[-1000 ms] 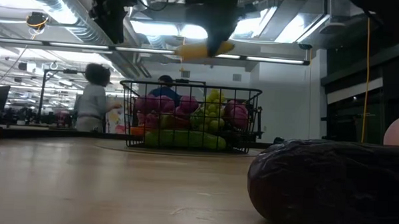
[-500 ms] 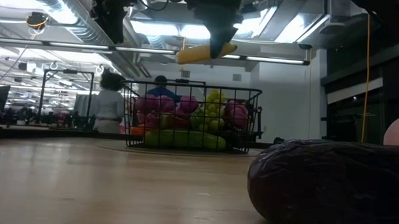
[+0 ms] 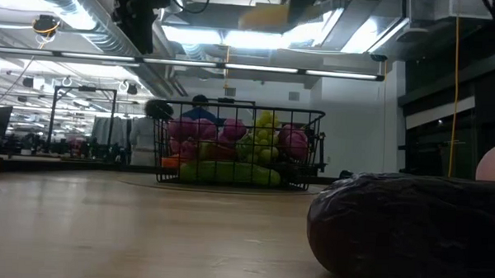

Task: Build produce basket
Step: Put the yellow banana into the wire basket

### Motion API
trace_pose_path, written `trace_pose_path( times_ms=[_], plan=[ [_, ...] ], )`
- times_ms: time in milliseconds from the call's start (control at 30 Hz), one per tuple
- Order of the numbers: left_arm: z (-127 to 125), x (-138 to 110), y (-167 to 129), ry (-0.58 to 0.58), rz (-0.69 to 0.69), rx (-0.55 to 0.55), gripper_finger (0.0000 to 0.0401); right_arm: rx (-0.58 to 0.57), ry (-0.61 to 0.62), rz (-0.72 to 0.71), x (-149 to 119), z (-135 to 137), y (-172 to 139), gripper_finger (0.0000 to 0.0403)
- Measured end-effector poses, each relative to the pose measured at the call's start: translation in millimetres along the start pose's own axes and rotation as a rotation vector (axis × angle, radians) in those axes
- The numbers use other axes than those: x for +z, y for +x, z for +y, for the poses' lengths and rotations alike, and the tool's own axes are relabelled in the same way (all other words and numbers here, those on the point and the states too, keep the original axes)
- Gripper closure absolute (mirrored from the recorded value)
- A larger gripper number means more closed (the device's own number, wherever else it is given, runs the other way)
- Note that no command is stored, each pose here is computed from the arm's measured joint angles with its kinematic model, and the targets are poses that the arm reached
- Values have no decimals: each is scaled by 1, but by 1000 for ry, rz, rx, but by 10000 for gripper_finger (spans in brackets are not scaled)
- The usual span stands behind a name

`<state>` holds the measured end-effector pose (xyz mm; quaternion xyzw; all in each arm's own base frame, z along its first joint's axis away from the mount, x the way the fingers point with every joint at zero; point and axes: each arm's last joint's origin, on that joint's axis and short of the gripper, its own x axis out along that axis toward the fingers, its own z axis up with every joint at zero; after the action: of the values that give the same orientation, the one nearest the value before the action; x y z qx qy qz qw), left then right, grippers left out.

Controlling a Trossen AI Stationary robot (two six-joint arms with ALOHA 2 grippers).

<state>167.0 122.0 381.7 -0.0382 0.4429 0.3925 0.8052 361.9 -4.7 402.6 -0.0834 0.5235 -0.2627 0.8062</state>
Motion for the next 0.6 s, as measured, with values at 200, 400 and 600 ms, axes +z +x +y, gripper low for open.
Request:
trace_pose_path(
  times_ms=[200,400,600],
  plan=[
    [0,0,0,0,0,18,193,35,-11,-24,-5,4,-12,292],
    [0,0,0,0,1,17,193,26,-44,21,-25,20,13,292],
    [0,0,0,0,1,18,193,112,28,-234,-49,11,22,292]
  ],
)
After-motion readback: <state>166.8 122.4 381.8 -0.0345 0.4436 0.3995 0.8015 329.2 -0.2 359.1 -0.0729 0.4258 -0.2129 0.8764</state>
